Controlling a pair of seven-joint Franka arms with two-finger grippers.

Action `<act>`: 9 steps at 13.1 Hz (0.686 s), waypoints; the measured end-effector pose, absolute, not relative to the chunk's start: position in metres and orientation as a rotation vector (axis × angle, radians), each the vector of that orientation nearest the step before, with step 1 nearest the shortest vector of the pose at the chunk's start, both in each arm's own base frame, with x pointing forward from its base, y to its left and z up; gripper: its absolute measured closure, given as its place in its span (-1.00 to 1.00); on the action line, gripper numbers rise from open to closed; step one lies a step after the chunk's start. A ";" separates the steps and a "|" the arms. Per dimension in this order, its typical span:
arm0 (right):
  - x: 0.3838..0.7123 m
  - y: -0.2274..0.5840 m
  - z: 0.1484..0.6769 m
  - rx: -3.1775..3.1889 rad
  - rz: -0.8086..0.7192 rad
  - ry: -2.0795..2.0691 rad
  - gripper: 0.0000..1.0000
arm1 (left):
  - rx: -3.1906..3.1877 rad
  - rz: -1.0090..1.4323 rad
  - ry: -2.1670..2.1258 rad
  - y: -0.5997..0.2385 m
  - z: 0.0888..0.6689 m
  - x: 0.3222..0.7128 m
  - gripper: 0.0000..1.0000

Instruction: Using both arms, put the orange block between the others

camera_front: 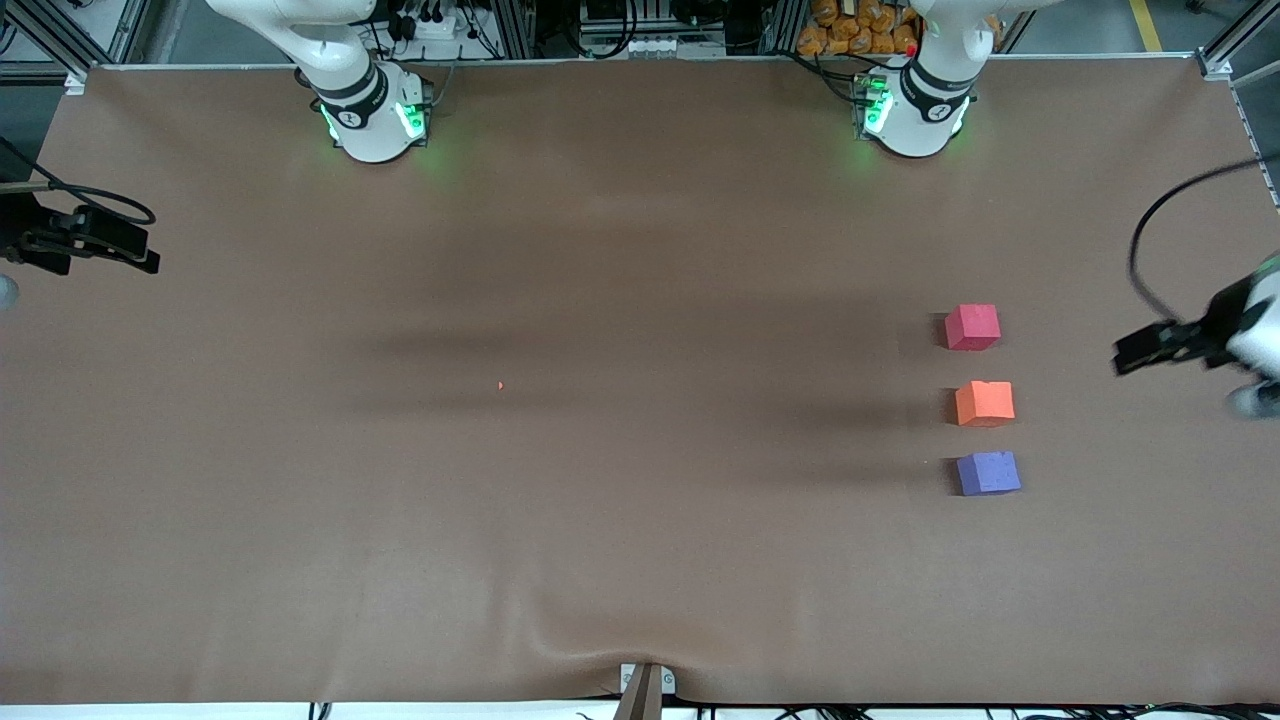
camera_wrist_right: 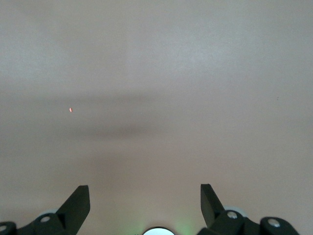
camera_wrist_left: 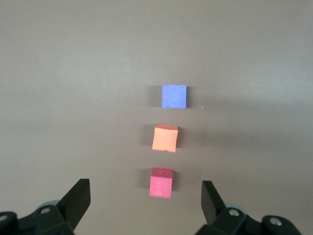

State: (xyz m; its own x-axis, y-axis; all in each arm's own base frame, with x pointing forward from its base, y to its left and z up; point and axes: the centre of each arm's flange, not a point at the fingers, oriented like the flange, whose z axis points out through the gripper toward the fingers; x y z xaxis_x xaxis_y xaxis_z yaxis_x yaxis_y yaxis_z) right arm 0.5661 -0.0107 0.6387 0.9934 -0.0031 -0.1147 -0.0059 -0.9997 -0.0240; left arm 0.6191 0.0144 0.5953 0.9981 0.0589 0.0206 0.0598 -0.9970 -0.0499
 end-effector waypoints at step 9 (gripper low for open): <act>0.566 -0.008 0.639 -3.112 0.185 0.000 -1.00 | -3.134 -0.012 -0.100 -0.001 0.659 0.558 -1.00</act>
